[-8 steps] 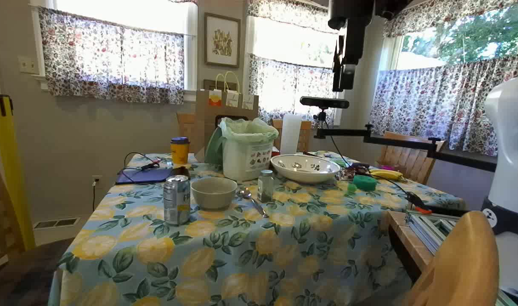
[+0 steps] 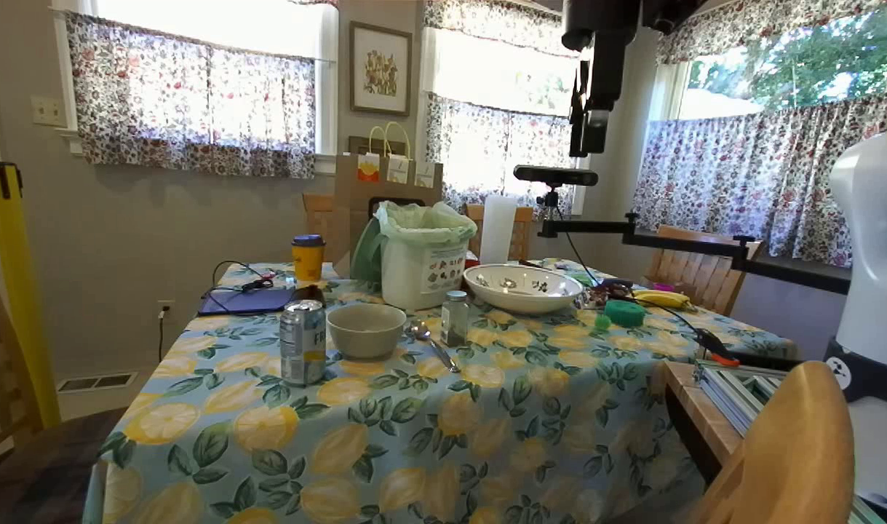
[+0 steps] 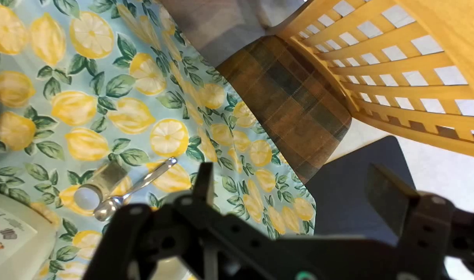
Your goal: Remove the lid from the spice bottle
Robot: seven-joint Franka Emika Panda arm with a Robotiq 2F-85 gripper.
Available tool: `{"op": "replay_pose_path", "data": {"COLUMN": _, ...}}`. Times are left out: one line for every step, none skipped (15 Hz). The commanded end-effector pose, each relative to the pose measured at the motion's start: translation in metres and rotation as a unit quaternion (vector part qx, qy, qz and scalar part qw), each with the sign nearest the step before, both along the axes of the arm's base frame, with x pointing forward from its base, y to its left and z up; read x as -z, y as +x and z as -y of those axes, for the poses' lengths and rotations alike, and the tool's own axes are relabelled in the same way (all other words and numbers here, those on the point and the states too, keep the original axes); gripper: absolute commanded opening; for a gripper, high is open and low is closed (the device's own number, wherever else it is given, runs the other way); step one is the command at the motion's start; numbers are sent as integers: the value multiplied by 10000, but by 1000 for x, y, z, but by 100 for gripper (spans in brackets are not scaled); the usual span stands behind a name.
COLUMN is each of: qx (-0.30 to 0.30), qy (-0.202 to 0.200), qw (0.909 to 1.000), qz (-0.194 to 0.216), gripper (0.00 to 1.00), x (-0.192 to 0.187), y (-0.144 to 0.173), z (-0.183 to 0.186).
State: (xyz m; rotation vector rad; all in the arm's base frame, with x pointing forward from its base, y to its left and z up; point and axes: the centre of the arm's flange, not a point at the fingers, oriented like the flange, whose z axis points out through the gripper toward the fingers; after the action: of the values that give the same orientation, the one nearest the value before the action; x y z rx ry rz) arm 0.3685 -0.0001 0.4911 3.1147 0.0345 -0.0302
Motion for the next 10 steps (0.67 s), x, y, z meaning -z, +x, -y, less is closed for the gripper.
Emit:
{"op": "replay_pose_path", "data": {"qx": 0, "qy": 0, "qw": 10000, "qz": 0, "gripper": 100, "x": 0, "y": 0, "z": 0}}
{"op": "replay_pose_path", "data": {"qx": 0, "qy": 0, "qw": 10000, "qz": 0, "gripper": 100, "x": 0, "y": 0, "z": 0}}
{"op": "replay_pose_path", "data": {"qx": 0, "qy": 0, "qw": 10000, "qz": 0, "gripper": 100, "x": 0, "y": 0, "z": 0}}
{"op": "replay_pose_path", "data": {"qx": 0, "qy": 0, "qw": 10000, "qz": 0, "gripper": 100, "x": 0, "y": 0, "z": 0}}
{"op": "replay_pose_path", "data": {"qx": 0, "qy": 0, "qw": 10000, "qz": 0, "gripper": 100, "x": 0, "y": 0, "z": 0}}
{"op": "replay_pose_path", "data": {"qx": 0, "qy": 0, "qw": 10000, "qz": 0, "gripper": 100, "x": 0, "y": 0, "z": 0}}
{"op": "replay_pose_path", "data": {"qx": 0, "qy": 0, "qw": 10000, "qz": 0, "gripper": 100, "x": 0, "y": 0, "z": 0}}
{"op": "replay_pose_path", "data": {"qx": 0, "qy": 0, "qw": 10000, "qz": 0, "gripper": 100, "x": 0, "y": 0, "z": 0}}
{"op": "replay_pose_path", "data": {"qx": 0, "qy": 0, "qw": 10000, "qz": 0, "gripper": 100, "x": 0, "y": 0, "z": 0}}
{"op": "replay_pose_path", "data": {"qx": 110, "qy": 28, "qw": 9999, "qz": 19, "gripper": 100, "x": 3, "y": 5, "z": 1}}
